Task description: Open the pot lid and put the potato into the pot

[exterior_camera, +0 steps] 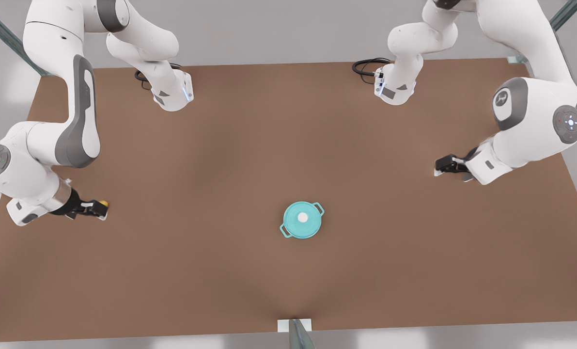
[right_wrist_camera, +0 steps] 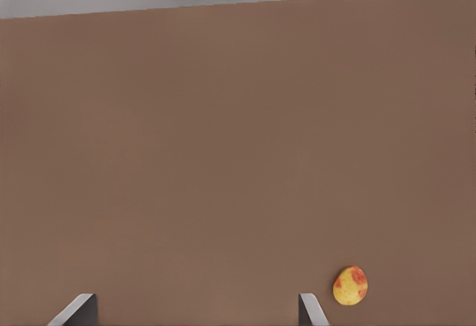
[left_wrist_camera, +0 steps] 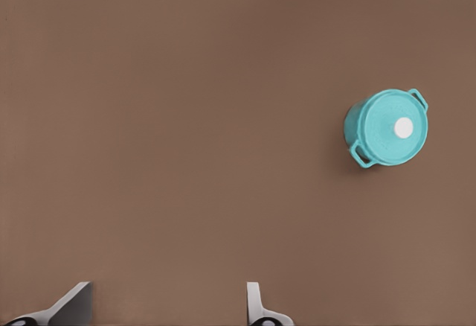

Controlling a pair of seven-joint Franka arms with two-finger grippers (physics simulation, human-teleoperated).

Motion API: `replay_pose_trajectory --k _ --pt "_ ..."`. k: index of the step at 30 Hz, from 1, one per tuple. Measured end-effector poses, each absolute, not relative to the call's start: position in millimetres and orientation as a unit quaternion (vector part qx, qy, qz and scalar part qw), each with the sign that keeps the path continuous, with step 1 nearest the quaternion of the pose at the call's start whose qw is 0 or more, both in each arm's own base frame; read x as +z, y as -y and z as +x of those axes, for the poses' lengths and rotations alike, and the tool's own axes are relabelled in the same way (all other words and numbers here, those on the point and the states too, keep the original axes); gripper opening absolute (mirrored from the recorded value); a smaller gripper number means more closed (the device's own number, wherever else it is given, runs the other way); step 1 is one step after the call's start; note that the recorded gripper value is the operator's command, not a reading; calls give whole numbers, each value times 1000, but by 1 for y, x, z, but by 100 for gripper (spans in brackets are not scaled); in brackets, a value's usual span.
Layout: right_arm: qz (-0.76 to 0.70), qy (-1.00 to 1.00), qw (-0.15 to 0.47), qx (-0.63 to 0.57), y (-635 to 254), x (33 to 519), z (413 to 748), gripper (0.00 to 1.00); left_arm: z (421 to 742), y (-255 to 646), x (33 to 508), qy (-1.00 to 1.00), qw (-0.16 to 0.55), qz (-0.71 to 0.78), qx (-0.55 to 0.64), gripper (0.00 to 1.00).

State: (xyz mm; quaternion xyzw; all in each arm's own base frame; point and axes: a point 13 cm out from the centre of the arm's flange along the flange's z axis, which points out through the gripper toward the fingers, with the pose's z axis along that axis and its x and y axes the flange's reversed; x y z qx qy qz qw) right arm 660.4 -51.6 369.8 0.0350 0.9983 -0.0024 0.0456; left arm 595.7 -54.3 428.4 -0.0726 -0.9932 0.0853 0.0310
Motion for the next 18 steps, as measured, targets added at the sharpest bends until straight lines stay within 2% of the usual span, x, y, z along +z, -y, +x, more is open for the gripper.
replay_pose_trajectory --k 3,6,9,11,14,18 --pt "35 -998 60 -3 53 372 667 100 605 87 436 992 9 -102 76 100" --pt "53 -998 36 -9 77 361 654 100 610 225 420 978 -1 -197 64 100" --pt "72 -997 2 -8 96 340 632 100 578 350 362 968 22 -245 49 100" --pt "83 -996 -31 -5 103 302 607 100 563 392 316 969 37 -241 32 100" --pt "87 -994 -58 -5 91 265 584 100 574 433 256 976 31 -213 13 100" --pt "123 -991 -52 -10 95 236 579 100 598 465 219 988 -7 -154 3 100"
